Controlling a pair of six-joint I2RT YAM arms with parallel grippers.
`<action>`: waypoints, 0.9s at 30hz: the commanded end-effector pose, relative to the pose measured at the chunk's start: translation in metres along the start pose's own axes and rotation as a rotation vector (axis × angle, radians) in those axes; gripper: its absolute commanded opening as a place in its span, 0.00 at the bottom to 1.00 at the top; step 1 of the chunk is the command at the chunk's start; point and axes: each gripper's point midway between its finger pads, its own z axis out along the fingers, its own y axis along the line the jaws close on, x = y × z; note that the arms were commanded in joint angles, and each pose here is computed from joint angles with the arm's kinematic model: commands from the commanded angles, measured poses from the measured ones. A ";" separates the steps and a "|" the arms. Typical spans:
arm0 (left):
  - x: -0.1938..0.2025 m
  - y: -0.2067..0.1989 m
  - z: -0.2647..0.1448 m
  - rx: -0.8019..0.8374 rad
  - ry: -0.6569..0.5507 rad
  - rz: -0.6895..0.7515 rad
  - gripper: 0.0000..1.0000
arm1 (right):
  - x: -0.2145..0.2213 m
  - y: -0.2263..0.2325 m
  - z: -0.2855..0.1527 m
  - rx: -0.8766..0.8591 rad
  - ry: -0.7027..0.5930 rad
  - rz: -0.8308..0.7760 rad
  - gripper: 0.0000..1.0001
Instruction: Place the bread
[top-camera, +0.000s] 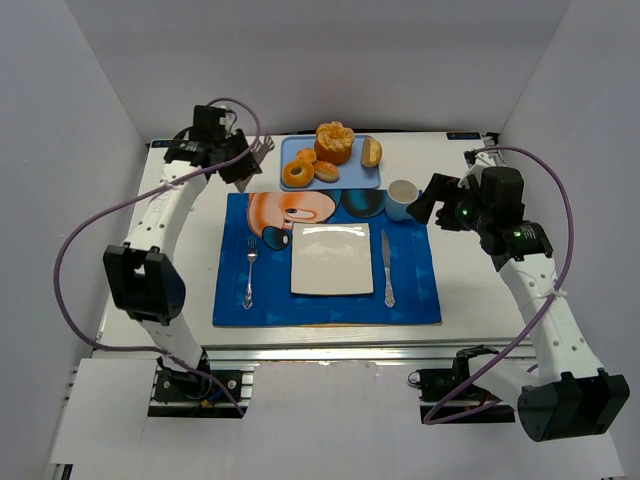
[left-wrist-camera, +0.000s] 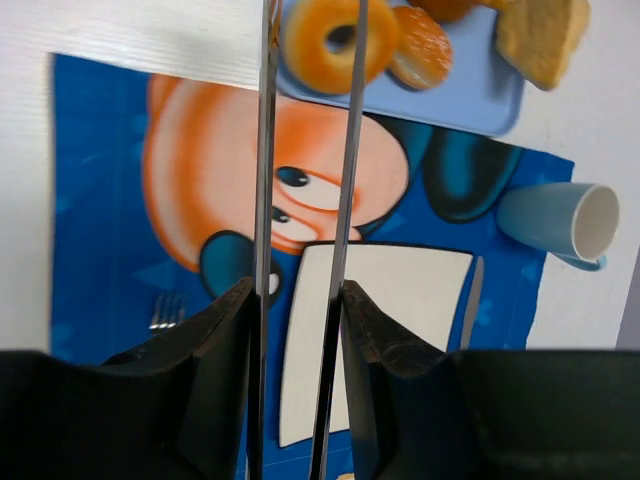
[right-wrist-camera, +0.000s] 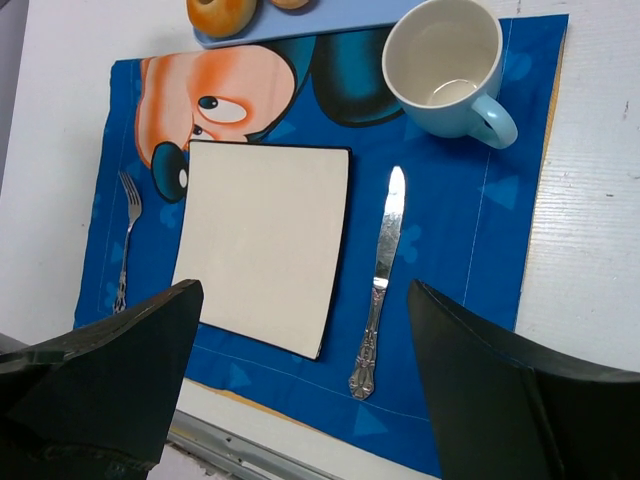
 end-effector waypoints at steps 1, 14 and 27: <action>0.000 -0.019 0.003 0.007 0.022 0.014 0.48 | -0.029 0.014 -0.011 -0.031 -0.100 -0.035 0.89; 0.024 -0.036 0.067 -0.051 0.146 0.127 0.54 | -0.034 0.007 -0.013 0.015 -0.124 -0.052 0.89; 0.048 -0.026 0.095 -0.065 0.223 0.136 0.37 | -0.030 0.001 -0.008 0.034 -0.114 -0.053 0.89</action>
